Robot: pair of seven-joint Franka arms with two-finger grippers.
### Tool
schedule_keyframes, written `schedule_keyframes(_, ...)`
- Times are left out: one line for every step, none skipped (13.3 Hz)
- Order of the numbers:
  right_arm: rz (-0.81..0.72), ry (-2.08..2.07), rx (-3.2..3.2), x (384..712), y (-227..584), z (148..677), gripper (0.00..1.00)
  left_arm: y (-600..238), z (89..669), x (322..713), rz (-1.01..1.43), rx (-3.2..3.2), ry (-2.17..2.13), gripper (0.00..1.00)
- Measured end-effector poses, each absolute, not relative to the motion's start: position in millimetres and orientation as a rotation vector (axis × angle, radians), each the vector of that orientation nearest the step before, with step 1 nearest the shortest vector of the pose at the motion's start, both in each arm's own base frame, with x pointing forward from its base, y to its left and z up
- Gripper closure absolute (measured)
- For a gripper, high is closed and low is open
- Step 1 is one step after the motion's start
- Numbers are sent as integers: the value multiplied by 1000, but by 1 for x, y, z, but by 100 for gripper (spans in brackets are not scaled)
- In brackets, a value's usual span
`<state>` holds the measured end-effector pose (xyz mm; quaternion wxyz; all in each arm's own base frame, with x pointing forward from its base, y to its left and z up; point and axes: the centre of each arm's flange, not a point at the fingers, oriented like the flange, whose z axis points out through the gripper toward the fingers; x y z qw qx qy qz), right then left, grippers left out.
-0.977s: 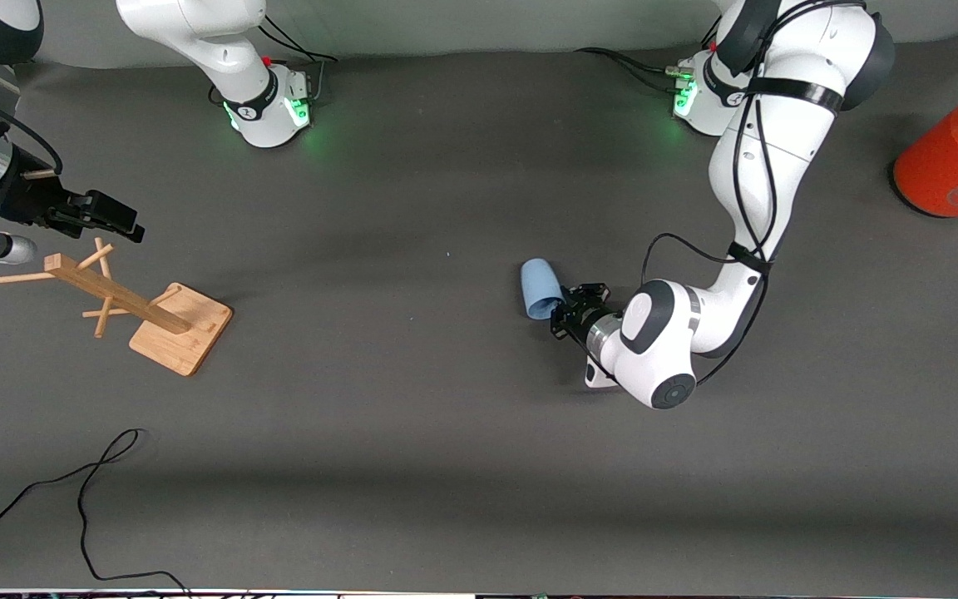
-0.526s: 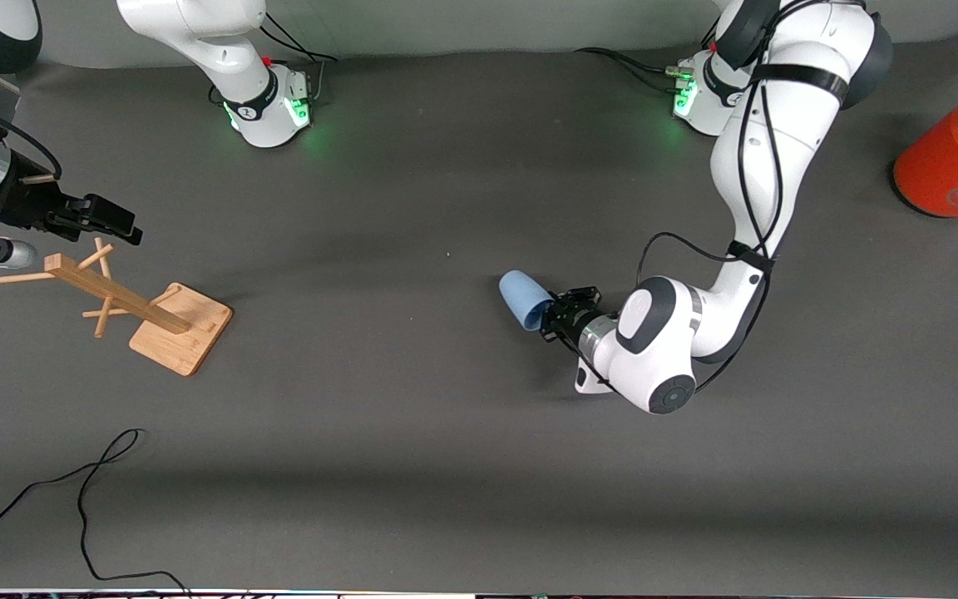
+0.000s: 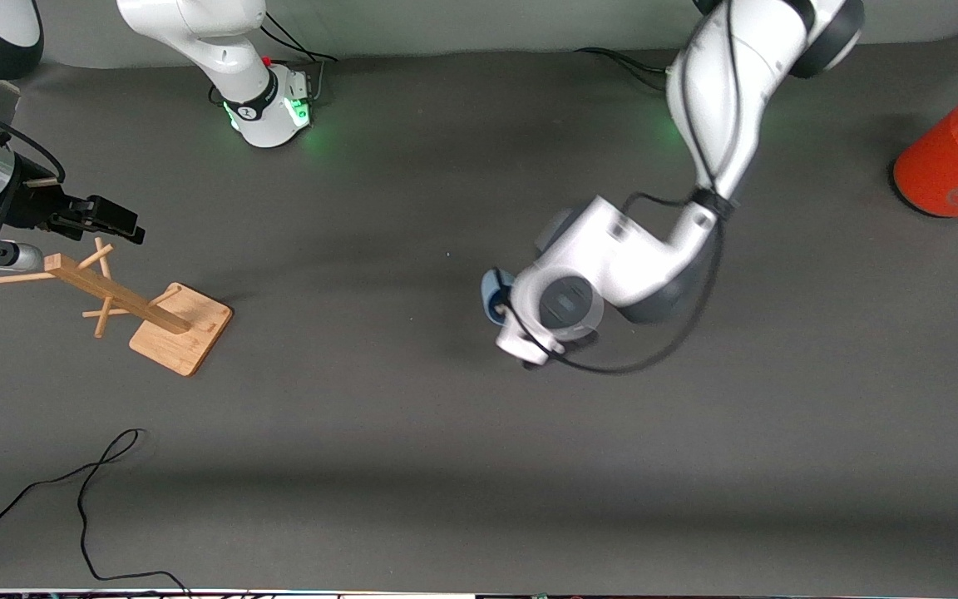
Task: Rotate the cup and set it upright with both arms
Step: 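Rotate the cup rim-up and lower it with the left gripper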
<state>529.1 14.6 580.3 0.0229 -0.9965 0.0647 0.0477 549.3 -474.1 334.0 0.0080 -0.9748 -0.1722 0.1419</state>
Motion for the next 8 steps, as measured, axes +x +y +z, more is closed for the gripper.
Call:
schedule_keyframes(147,200,-3086,529,15,581,0,-492,339,535,337,-3032,-523,94)
schedule_keyframes(144,200,-3086,530,15,581,0,-508,341,521,235,-3017,-520,94)
schedule_keyframes(143,202,-3086,530,14,582,0,-520,341,508,140,-3001,-529,94)
schedule_keyframes(144,203,-3086,530,14,581,0,-531,341,495,46,-2985,-541,94)
schedule_keyframes(146,203,-3086,530,14,581,0,-539,341,481,-47,-2971,-556,94)
schedule_keyframes(148,204,-3085,531,13,580,0,-545,341,469,-119,-2961,-571,94)
schedule_keyframes(149,205,-3085,531,13,580,0,-548,337,457,-186,-2949,-578,94)
schedule_keyframes(148,206,-3085,531,13,580,0,-552,327,443,-269,-2928,-586,94)
